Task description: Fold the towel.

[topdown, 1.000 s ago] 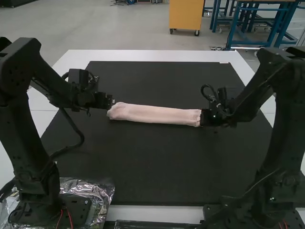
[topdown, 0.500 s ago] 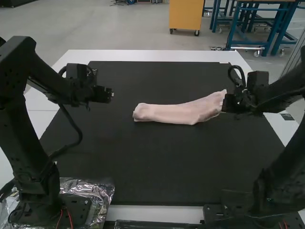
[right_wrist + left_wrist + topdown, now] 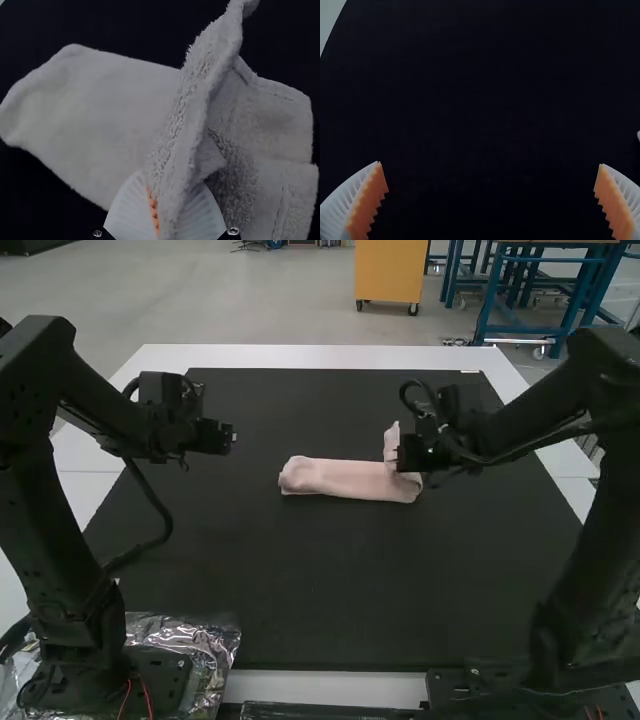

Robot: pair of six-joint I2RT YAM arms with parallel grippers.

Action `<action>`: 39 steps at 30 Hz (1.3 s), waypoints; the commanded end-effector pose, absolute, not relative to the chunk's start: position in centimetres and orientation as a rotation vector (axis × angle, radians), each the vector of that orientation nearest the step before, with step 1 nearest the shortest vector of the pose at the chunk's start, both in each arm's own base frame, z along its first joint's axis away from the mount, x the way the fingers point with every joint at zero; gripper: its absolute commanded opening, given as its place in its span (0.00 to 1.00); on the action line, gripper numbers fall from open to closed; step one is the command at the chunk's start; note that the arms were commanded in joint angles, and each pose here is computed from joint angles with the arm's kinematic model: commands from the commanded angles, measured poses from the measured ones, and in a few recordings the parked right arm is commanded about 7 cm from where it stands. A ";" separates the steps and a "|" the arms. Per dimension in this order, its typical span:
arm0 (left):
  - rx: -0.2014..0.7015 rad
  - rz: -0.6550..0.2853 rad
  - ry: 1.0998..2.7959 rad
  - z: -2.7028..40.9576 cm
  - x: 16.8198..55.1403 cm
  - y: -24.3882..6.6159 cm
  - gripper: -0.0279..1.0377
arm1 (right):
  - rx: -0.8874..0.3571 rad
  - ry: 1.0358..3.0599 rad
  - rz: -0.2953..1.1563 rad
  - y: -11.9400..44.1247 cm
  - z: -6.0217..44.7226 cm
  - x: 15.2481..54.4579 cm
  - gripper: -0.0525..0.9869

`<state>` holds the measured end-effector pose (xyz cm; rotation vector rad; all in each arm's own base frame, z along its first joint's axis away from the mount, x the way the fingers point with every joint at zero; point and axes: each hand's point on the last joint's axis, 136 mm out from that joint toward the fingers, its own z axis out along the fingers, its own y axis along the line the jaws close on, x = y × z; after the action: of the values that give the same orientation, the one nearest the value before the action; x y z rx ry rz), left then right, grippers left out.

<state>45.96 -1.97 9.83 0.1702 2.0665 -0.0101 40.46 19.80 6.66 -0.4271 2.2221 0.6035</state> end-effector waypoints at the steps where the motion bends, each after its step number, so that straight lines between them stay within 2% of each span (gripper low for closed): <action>1: 0.170 0.023 2.013 12.0 46.6 -1.6 0.94 | -0.455 2.182 0.649 22.5 7.8 40.8 0.02; 13: 0.167 0.031 2.006 11.8 46.4 -1.6 0.94 | -0.601 2.141 0.733 29.4 6.9 39.6 0.02; 29: 0.162 0.031 1.995 11.5 45.8 -1.5 0.94 | -0.690 2.108 0.798 35.0 5.7 39.9 0.03; 30: 0.161 0.033 1.997 11.5 45.7 -1.5 0.94 | -0.686 2.099 0.812 35.5 6.0 39.9 0.08; 33: 0.158 0.039 1.999 11.3 45.6 -1.4 0.94 | -0.680 2.061 0.847 36.5 7.4 40.2 0.44; 35: 0.156 0.038 1.999 11.2 45.6 -1.4 0.94 | -0.660 2.048 0.861 36.7 8.2 40.5 0.61; 36: 0.156 0.038 1.997 11.3 45.6 -1.4 0.94 | -0.651 2.043 0.864 36.7 8.6 40.6 0.67; 39: 0.157 0.039 1.988 11.7 45.6 -1.4 0.94 | -0.647 2.015 0.847 36.2 9.5 40.9 0.68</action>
<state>45.75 -1.51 9.81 0.1588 2.0353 0.0228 40.64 35.96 7.05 -0.6656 2.0641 0.8258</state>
